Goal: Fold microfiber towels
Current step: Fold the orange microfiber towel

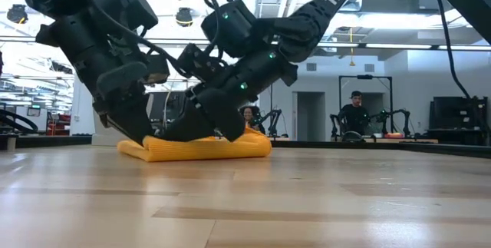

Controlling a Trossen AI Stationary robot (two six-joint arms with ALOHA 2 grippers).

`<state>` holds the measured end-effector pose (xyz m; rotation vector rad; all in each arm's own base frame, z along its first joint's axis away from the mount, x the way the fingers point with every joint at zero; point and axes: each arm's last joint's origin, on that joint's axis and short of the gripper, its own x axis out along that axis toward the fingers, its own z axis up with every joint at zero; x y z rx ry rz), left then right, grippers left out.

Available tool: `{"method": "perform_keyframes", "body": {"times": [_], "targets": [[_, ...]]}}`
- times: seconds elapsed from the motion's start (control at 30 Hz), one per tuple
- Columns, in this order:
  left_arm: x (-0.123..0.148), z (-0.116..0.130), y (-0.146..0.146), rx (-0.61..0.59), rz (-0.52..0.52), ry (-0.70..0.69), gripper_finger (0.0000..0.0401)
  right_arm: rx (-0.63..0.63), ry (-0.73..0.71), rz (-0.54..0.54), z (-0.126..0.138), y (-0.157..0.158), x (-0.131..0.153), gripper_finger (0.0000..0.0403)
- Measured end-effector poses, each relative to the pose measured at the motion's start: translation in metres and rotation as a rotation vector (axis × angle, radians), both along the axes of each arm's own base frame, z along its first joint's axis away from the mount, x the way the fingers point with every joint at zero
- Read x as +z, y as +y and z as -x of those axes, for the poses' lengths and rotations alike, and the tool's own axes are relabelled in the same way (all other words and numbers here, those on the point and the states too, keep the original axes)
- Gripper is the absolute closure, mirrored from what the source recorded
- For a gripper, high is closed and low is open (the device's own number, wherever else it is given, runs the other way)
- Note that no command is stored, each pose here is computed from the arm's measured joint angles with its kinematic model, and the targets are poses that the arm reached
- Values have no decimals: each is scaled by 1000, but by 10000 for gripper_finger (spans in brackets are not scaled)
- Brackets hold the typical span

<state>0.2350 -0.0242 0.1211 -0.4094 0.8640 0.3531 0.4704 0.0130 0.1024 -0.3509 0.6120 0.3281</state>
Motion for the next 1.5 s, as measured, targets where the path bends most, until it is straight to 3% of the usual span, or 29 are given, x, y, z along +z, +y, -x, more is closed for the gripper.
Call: {"method": "perform_keyframes", "body": {"times": [0.27, 0.47, 0.73, 0.9, 1.13, 1.2, 1.37, 1.5], "targets": [[22, 13, 2, 21, 8, -17, 401, -6, 9, -6, 0, -2, -2, 277], [51, 32, 2, 92, 105, -98, 401, -9, -24, -7, -2, -3, 1, 226], [68, 37, -7, 48, 146, -204, 401, -59, -81, 19, -17, -11, 27, 187], [67, 35, -11, 22, 144, -213, 401, -161, 25, 28, -15, -34, 55, 193], [78, 21, -18, -83, 62, -380, 401, -180, 266, -223, 27, -88, 95, 217], [72, 19, -17, -93, 19, -349, 401, -162, 320, -282, 38, -97, 101, 227], [48, 5, -18, -165, 46, -254, 401, -117, 419, -294, 47, -94, 94, 256], [32, -3, -21, -173, 67, -219, 401, -76, 379, -272, 46, -79, 80, 278]]}}
